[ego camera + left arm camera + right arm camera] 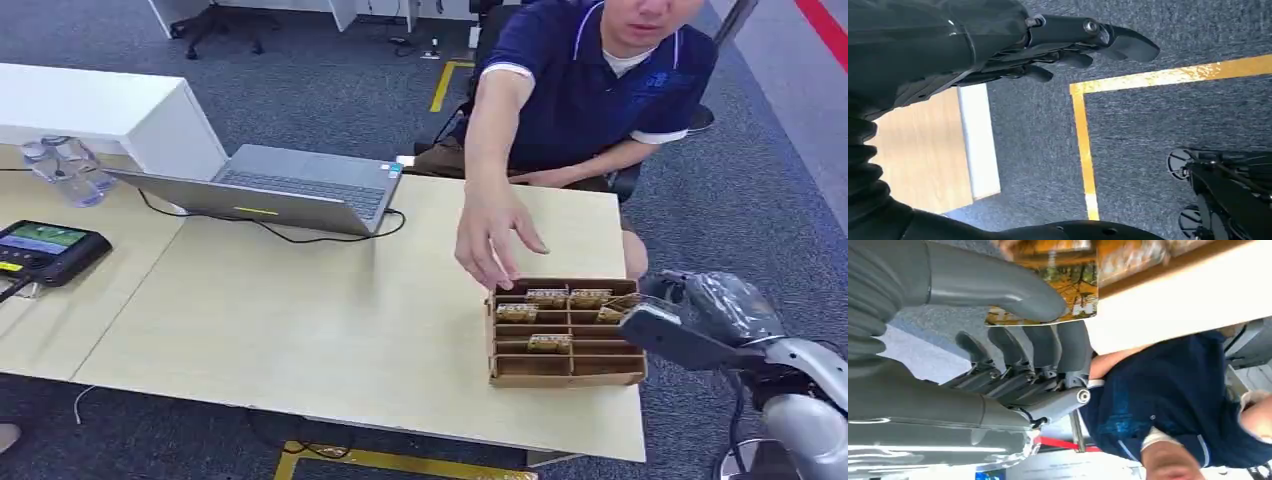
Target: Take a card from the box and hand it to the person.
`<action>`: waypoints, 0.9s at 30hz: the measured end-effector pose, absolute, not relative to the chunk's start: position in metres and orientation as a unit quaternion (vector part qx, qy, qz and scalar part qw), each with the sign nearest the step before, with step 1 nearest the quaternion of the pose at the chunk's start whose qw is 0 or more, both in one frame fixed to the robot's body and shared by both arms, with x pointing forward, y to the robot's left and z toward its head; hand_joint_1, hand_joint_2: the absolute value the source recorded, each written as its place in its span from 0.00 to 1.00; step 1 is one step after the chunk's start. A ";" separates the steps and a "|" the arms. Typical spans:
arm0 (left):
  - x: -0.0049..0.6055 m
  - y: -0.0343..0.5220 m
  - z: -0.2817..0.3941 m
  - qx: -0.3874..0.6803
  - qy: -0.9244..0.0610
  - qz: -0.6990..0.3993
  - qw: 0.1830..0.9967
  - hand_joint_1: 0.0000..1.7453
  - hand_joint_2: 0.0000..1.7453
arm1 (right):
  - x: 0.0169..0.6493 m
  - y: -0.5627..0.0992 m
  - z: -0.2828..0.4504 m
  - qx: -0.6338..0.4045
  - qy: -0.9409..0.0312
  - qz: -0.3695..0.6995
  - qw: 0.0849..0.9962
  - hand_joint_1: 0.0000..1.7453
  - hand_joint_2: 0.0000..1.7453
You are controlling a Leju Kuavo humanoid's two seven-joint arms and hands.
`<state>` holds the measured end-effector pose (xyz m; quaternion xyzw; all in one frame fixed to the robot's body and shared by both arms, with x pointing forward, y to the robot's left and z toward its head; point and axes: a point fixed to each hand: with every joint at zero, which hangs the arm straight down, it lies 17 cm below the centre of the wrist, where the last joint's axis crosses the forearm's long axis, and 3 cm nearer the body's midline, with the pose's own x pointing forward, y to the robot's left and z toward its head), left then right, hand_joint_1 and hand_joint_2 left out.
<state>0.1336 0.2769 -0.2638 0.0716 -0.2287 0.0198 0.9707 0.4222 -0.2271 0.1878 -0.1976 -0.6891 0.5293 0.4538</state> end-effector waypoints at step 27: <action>0.133 0.274 -0.264 0.069 -0.226 -0.003 0.972 0.00 1.00 | 0.449 -0.244 0.235 -0.030 -0.755 0.451 0.475 0.80 1.00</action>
